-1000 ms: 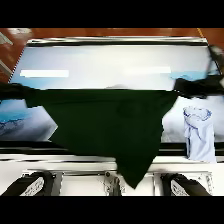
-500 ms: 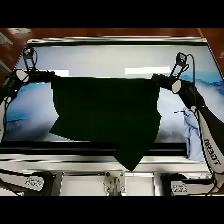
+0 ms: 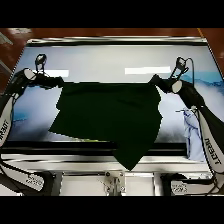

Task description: Fold the shirts.

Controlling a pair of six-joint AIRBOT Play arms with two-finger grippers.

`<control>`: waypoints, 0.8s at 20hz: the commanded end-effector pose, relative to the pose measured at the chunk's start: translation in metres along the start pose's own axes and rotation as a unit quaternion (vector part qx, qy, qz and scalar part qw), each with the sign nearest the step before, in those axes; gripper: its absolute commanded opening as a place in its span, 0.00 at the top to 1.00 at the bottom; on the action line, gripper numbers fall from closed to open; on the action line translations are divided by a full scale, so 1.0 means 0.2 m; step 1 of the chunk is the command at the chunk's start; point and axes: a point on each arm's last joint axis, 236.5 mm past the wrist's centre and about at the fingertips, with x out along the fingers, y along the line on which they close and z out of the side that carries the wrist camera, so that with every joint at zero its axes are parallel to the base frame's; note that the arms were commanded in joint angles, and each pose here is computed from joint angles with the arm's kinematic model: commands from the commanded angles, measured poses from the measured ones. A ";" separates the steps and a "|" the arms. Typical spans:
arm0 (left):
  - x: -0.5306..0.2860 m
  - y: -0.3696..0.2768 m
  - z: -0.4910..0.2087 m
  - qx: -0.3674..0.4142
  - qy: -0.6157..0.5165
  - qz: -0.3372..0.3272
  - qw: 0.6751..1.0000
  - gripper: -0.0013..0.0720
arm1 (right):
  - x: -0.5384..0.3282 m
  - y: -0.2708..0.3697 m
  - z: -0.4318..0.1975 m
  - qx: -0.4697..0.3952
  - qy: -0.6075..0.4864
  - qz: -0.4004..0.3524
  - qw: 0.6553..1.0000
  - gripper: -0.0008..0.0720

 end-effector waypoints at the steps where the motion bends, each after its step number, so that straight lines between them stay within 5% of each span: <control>1: -0.24 0.27 -0.29 -0.097 0.132 -0.003 0.987 0.18 | -0.29 -0.25 -0.17 -0.077 0.117 -0.076 0.987 0.03; 3: -0.37 0.41 -0.50 -0.156 0.193 -0.039 0.968 0.17 | -0.45 -0.46 -0.36 -0.078 0.225 -0.118 0.964 0.03; 5: -0.48 0.46 -0.78 -0.229 0.262 -0.093 0.933 0.07 | -0.51 -0.48 -0.53 -0.037 0.288 -0.077 0.954 0.03; 7: -0.49 0.43 -0.90 -0.293 0.272 -0.146 0.905 0.07 | -0.49 -0.40 -0.60 0.011 0.299 -0.019 0.954 0.03; 12: -0.37 0.30 -1.12 -0.298 0.300 -0.166 0.891 0.08 | -0.43 -0.25 -0.62 0.014 0.284 0.018 0.958 0.03; 16: -0.33 0.34 -1.19 -0.275 0.309 -0.137 0.900 0.21 | -0.42 -0.17 -0.66 -0.007 0.293 0.027 0.956 0.03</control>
